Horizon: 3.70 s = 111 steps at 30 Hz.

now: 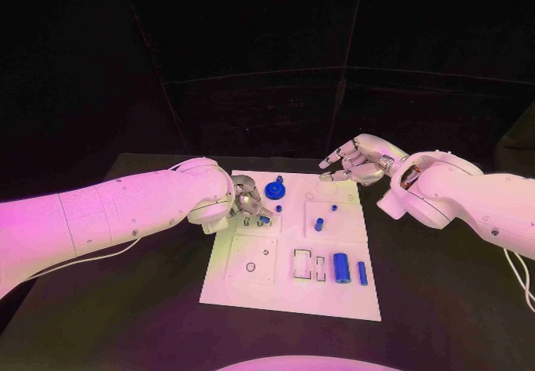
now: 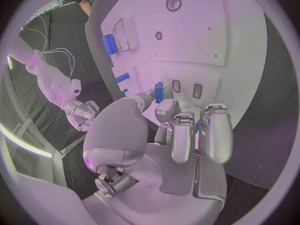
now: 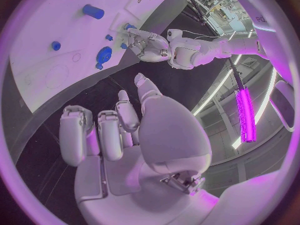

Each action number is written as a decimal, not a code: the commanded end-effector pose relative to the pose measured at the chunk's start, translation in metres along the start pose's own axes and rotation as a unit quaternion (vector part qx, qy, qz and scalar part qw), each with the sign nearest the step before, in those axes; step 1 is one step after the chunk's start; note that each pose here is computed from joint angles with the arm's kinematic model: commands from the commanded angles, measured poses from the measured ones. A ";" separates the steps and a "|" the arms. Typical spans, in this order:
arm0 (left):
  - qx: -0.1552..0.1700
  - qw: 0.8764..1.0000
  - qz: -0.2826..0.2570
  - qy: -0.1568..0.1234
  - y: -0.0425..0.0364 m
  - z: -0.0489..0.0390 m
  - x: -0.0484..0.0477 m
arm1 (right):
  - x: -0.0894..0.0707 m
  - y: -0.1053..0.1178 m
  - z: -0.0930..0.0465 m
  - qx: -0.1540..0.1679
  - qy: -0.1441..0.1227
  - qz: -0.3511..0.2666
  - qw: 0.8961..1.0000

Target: Assemble the parts on the task board

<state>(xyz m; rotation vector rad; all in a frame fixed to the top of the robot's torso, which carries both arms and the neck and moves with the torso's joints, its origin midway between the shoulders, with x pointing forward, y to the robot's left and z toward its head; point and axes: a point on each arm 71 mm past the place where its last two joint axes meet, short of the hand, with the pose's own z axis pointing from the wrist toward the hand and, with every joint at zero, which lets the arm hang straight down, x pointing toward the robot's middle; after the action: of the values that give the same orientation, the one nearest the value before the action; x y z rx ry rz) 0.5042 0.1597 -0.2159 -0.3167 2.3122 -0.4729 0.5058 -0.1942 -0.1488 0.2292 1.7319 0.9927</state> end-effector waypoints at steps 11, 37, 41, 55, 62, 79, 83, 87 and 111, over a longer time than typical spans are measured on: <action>-0.011 0.999 0.032 -0.040 0.0044 0.0003 -0.0011 | -0.001 0.001 0.000 -0.006 0.004 0.000 1.000; -0.032 0.997 0.059 -0.037 0.0093 0.0046 0.0041 | -0.001 0.001 0.000 -0.008 0.005 0.000 1.000; -0.033 0.997 0.060 -0.036 0.0098 0.0043 0.0043 | -0.001 0.001 0.000 -0.008 0.006 0.000 1.000; -0.037 0.997 0.065 -0.028 0.0109 0.0036 0.0057 | 0.000 0.001 0.000 -0.008 0.010 0.000 1.000; -0.039 0.997 0.067 -0.025 0.0116 0.0034 0.0059 | -0.001 0.000 0.000 -0.008 0.011 0.000 1.000; -0.037 0.997 0.069 -0.019 0.0110 0.0034 0.0070 | 0.000 0.001 0.000 -0.008 0.013 0.000 1.000; -0.037 0.997 0.069 -0.017 0.0107 0.0037 0.0072 | 0.000 0.001 0.000 -0.008 0.014 0.000 1.000; -0.037 0.997 0.068 -0.017 0.0106 0.0044 0.0069 | 0.000 0.001 0.000 -0.008 0.014 0.000 1.000; -0.045 0.997 0.061 -0.010 0.0095 0.0104 0.0049 | 0.001 0.001 0.001 -0.007 0.017 0.000 1.000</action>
<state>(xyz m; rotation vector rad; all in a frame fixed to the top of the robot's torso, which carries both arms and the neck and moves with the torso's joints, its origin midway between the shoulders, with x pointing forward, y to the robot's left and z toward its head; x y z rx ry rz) 0.5083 0.1638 -0.2281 -0.2226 2.3011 -0.3178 0.5056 -0.1938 -0.1501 0.2133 1.7531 1.0041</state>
